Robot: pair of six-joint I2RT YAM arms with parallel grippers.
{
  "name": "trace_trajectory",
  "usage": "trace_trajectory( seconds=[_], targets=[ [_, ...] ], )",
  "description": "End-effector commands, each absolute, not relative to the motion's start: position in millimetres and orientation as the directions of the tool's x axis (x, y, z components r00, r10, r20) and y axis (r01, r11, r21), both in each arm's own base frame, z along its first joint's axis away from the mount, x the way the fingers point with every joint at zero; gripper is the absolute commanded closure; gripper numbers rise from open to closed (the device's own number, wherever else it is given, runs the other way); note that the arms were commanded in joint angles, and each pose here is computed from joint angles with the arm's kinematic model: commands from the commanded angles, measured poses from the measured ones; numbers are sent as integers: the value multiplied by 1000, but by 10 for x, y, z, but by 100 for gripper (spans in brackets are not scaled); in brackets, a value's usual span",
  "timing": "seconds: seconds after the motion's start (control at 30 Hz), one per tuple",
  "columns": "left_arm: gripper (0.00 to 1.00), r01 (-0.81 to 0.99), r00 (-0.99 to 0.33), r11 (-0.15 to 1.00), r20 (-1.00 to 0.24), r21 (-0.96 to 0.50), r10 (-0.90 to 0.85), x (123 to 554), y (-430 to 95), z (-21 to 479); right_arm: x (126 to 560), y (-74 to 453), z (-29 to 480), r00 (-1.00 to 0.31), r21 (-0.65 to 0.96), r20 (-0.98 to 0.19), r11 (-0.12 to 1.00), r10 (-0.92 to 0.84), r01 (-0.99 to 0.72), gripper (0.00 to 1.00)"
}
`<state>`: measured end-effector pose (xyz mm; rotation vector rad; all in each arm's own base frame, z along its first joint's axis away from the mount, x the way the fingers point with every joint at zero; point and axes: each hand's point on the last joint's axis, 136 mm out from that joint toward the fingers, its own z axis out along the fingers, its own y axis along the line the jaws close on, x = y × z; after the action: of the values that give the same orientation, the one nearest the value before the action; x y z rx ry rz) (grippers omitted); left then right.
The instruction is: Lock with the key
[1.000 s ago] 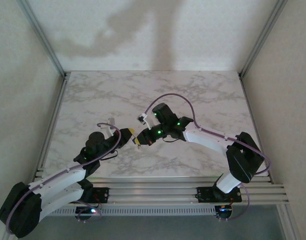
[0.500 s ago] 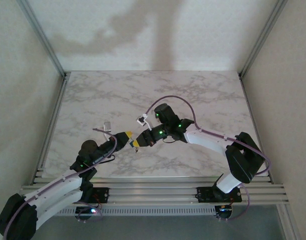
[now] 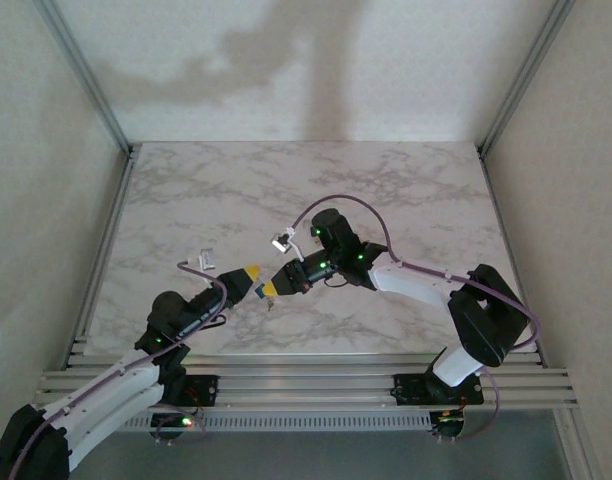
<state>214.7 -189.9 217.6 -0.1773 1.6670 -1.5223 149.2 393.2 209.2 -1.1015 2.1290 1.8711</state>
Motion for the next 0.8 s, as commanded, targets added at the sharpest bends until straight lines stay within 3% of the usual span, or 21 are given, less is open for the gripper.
trace_trajectory(
  seconds=[0.0, 0.77],
  targets=[
    [100, 413, -662, 262, -485, -872, -571, 2076, -1925, 1992, 1422, 3916, 2455, -682, 787, -602, -163, -416, -596, 100],
    [100, 441, -689, 188, -465, -878, -555, 1918, -1976, 2002, 1578, 3915, 2509, -727, 803, -588, -146, -355, -578, 100]
  ],
)
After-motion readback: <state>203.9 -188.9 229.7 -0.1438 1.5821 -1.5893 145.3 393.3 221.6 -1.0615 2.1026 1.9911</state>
